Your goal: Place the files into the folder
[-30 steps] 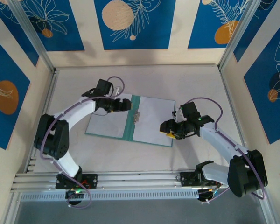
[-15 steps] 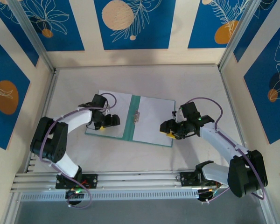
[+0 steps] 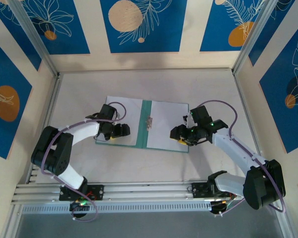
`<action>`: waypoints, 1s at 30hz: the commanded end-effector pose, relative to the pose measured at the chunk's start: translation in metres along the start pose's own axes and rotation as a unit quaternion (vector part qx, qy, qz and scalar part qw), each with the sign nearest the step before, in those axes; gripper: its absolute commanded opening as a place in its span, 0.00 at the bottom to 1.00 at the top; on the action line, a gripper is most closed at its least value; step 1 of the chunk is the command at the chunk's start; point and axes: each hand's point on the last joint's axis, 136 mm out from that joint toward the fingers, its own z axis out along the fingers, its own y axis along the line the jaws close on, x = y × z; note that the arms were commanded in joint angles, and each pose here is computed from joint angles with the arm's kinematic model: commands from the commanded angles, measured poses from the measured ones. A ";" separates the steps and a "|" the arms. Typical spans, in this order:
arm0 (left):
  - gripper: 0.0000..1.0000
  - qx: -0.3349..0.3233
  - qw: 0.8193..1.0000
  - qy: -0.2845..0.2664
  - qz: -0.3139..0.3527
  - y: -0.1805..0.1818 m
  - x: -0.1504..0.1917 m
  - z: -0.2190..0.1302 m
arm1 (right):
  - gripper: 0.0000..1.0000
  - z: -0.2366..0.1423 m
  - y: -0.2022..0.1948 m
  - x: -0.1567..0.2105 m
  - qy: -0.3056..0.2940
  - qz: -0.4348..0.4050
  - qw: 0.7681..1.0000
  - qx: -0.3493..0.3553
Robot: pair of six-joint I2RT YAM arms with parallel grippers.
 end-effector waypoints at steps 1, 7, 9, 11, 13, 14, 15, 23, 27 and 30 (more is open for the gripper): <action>0.80 -0.002 0.997 0.070 -0.022 0.002 0.049 0.014 | 0.54 -0.004 0.003 -0.007 -0.011 0.003 0.999 0.033; 0.80 -0.005 0.997 0.073 -0.013 -0.016 0.065 0.014 | 0.53 0.003 0.022 -0.022 -0.021 -0.023 0.997 0.075; 0.81 0.014 0.997 0.074 -0.014 -0.024 0.069 0.015 | 0.52 0.006 0.027 -0.029 -0.028 -0.035 0.995 0.093; 0.81 0.011 0.997 0.073 -0.012 -0.024 0.069 0.015 | 0.52 0.012 0.036 -0.036 -0.029 -0.049 0.992 0.108; 0.80 0.001 0.997 0.070 -0.010 -0.021 0.068 0.015 | 0.52 0.017 0.041 -0.044 -0.033 -0.058 0.989 0.130; 0.80 0.002 0.998 0.069 -0.007 -0.022 0.068 0.014 | 0.52 0.020 0.043 -0.048 -0.034 -0.063 0.987 0.143; 0.80 0.004 0.998 0.068 -0.005 -0.023 0.067 0.014 | 0.52 0.023 0.045 -0.051 -0.035 -0.067 0.985 0.153; 0.80 0.000 0.998 0.065 0.002 -0.021 0.062 0.012 | 0.51 0.056 0.061 -0.074 -0.032 -0.081 0.979 0.183; 0.80 0.000 0.998 0.066 0.002 -0.020 0.061 0.013 | 0.47 0.071 0.066 -0.081 -0.026 -0.085 0.978 0.190; 0.80 0.002 0.998 0.067 0.003 -0.021 0.060 0.013 | 0.42 0.081 0.069 -0.085 -0.017 -0.084 0.977 0.194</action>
